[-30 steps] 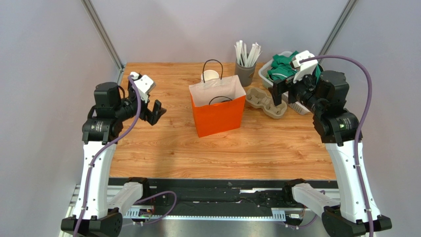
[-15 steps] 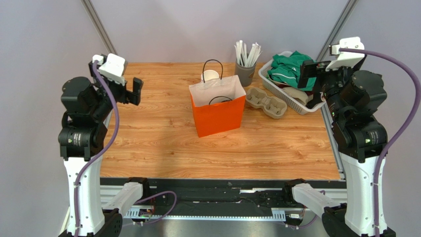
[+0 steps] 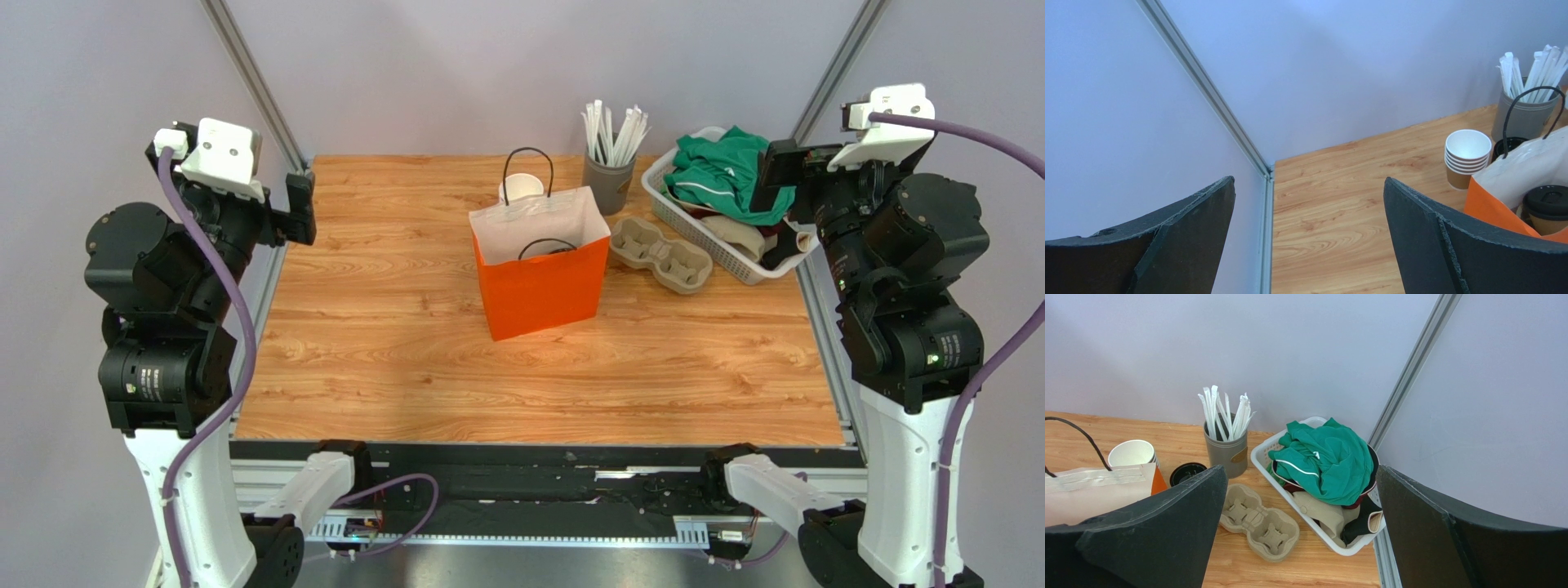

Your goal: Pack the takeout coffee

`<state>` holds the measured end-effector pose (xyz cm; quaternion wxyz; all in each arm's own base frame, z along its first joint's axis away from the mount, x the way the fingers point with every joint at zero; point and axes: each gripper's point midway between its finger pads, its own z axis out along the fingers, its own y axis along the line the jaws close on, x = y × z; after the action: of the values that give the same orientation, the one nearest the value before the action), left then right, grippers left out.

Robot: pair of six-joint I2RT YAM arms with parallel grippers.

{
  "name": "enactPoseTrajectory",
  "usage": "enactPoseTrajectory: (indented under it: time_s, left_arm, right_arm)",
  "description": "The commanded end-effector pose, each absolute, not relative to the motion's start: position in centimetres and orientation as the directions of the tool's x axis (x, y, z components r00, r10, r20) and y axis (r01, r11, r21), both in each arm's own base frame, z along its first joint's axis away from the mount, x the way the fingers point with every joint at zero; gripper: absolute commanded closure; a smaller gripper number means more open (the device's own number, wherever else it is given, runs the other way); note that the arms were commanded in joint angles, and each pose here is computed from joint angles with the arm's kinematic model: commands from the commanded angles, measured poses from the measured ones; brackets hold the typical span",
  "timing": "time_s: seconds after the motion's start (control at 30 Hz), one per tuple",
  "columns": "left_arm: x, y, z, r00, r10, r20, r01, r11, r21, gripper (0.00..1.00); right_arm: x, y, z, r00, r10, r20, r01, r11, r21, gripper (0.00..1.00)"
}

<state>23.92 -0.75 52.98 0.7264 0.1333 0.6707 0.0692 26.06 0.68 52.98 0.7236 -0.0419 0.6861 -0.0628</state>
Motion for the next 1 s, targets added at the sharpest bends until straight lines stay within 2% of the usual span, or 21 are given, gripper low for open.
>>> enactPoseTrajectory:
  time_s: [0.0, 0.97]
  left_arm:
    - [23.8, -1.5, 52.9, 0.078, 0.235, -0.969, 0.119, 0.963, 0.244, 0.01]
    - [24.0, -2.7, 50.7, 0.026, 0.174, -0.984, 0.189, 0.966, 0.176, 0.01]
  right_arm:
    - [25.8, 1.2, 53.8, 0.076, -0.104, -0.992, 0.012, 0.995, -0.103, 0.01]
    - [26.1, 2.1, 53.7, 0.078, -0.086, -0.993, -0.034, 0.995, -0.089, 0.01]
